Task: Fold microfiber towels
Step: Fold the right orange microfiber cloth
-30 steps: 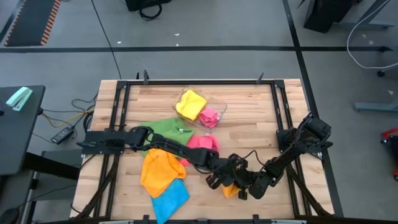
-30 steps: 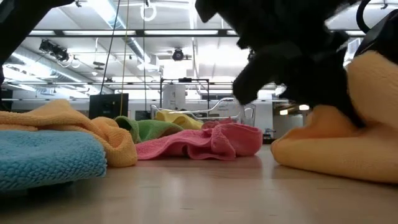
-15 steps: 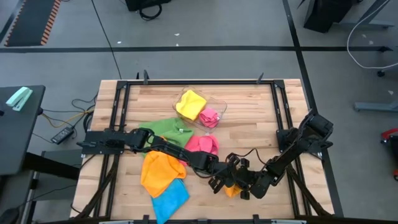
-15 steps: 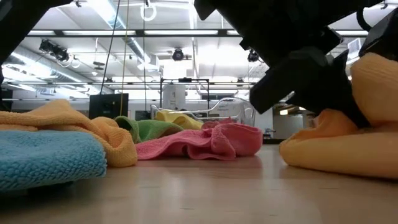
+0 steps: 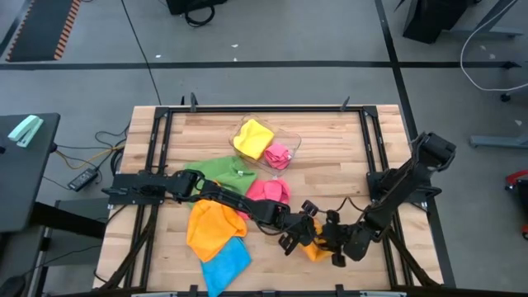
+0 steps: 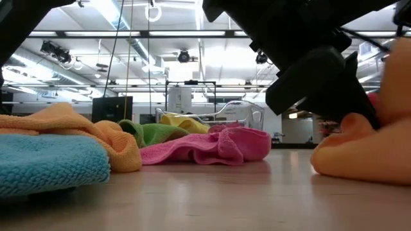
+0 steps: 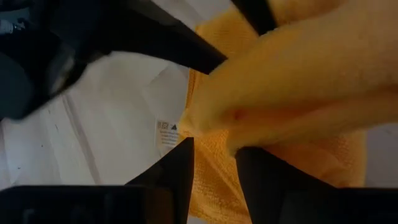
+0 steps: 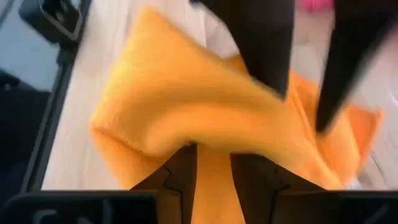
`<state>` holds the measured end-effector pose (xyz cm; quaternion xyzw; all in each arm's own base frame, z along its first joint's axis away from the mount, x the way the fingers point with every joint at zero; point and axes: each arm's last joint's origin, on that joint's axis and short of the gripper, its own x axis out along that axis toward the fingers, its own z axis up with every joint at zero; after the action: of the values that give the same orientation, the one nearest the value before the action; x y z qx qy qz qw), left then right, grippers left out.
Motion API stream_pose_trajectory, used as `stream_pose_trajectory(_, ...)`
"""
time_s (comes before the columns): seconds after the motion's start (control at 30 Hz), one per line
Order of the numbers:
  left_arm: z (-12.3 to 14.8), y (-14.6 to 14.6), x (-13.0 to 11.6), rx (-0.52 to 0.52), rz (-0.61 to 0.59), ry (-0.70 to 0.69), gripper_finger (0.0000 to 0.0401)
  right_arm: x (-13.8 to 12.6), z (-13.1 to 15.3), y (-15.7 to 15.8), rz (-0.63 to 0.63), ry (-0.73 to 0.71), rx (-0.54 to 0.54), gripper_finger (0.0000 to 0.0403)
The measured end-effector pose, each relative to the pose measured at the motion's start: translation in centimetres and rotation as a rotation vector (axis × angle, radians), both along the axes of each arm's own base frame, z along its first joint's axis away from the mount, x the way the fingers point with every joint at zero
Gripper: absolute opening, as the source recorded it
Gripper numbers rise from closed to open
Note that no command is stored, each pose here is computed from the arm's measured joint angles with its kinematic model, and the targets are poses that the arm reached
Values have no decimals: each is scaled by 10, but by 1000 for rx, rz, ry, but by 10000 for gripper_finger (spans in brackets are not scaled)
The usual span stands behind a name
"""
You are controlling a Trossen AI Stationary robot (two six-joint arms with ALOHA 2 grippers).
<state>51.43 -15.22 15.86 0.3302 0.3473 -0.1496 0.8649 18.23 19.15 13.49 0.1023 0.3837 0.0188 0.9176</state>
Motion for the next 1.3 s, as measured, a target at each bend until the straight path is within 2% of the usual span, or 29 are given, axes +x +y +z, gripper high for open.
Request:
stream_pose_trajectory(0.23, 2, -2, 0, -21, -13, -9, 115, -19, 12, -8, -27, 81, -13, 106)
stream_pose_trajectory(0.37, 6, -2, -1, -32, -6, -10, 104, -26, 10, -9, -11, 117, -58, 106)
stream_pose_trajectory(0.5, 27, 0, -5, -38, -7, -36, 93, -36, 6, -8, 22, 159, -119, 106)
stream_pose_trajectory(0.67, 44, 3, -10, -37, -8, -41, 84, -43, 7, -3, 54, 143, -126, 106)
stream_pose_trajectory(0.83, 52, 3, -15, -24, -88, -15, 84, -47, 7, 1, 70, 121, -139, 106)
stream_pose_trajectory(0.9, 54, 2, -20, -73, -164, 48, 84, -48, 8, 1, 59, 105, -146, 106)
stream_pose_trajectory(1.03, 52, -5, -27, -239, -294, 149, 77, -49, 8, 0, 36, 95, -158, 106)
stream_pose_trajectory(1.17, 43, -14, -27, -301, -301, 176, 67, -49, 7, -3, 6, 66, -213, 106)
stream_pose_trajectory(1.3, 19, -28, -25, -318, -294, 208, 59, -47, 7, -7, -23, 55, -246, 106)
